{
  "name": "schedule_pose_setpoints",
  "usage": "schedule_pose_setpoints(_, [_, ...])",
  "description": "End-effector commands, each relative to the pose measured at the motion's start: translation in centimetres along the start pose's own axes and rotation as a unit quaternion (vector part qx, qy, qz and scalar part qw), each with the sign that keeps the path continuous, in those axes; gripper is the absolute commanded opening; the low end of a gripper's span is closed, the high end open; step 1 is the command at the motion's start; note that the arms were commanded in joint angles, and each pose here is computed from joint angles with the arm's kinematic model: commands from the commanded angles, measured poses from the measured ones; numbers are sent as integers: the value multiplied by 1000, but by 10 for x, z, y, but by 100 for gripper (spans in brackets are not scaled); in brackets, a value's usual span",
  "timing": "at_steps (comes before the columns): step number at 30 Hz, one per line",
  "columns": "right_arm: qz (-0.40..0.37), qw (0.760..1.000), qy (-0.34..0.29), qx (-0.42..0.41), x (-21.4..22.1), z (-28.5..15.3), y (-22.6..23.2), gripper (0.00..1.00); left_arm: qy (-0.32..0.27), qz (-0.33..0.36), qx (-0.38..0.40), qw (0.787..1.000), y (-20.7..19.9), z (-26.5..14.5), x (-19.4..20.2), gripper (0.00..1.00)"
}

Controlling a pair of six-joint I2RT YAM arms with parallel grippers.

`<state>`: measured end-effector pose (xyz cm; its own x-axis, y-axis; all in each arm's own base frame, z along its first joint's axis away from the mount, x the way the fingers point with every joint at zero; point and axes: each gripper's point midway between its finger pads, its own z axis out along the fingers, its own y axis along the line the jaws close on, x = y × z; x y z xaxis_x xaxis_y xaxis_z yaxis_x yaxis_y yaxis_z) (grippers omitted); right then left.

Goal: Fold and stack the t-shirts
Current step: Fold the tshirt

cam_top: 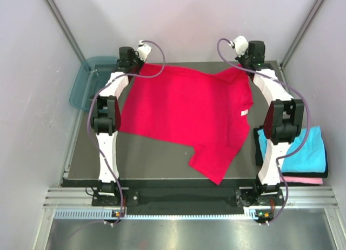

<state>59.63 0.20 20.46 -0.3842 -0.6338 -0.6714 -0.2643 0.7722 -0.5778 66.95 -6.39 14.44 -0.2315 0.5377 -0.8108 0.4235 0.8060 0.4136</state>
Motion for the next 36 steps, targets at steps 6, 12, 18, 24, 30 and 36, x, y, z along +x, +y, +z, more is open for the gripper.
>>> schedule_pose_setpoints(6, [40, 998, -51, -2, -42, -83, -7, 0, -53, 8, -30, 998, 39, -48, -54, 0])
schedule_pose_setpoints(12, [46, 997, -51, -23, -39, -109, 15, 0, -45, 8, -20, 999, 37, -57, -47, 0])
schedule_pose_setpoints(18, [51, 997, -48, -41, -33, -131, 29, 0, -33, 7, -7, 999, 30, -68, -38, 0])
schedule_pose_setpoints(24, [52, 997, -42, -46, -22, -146, 34, 0, -17, 5, 4, 1000, 22, -75, -24, 0])
schedule_pose_setpoints(30, [67, 995, -33, -63, -11, -158, 44, 0, -1, 2, 8, 1000, 17, -78, -13, 0])
schedule_pose_setpoints(36, [79, 993, -20, -81, 3, -167, 58, 0, 22, 2, 14, 1000, 11, -82, 1, 0])
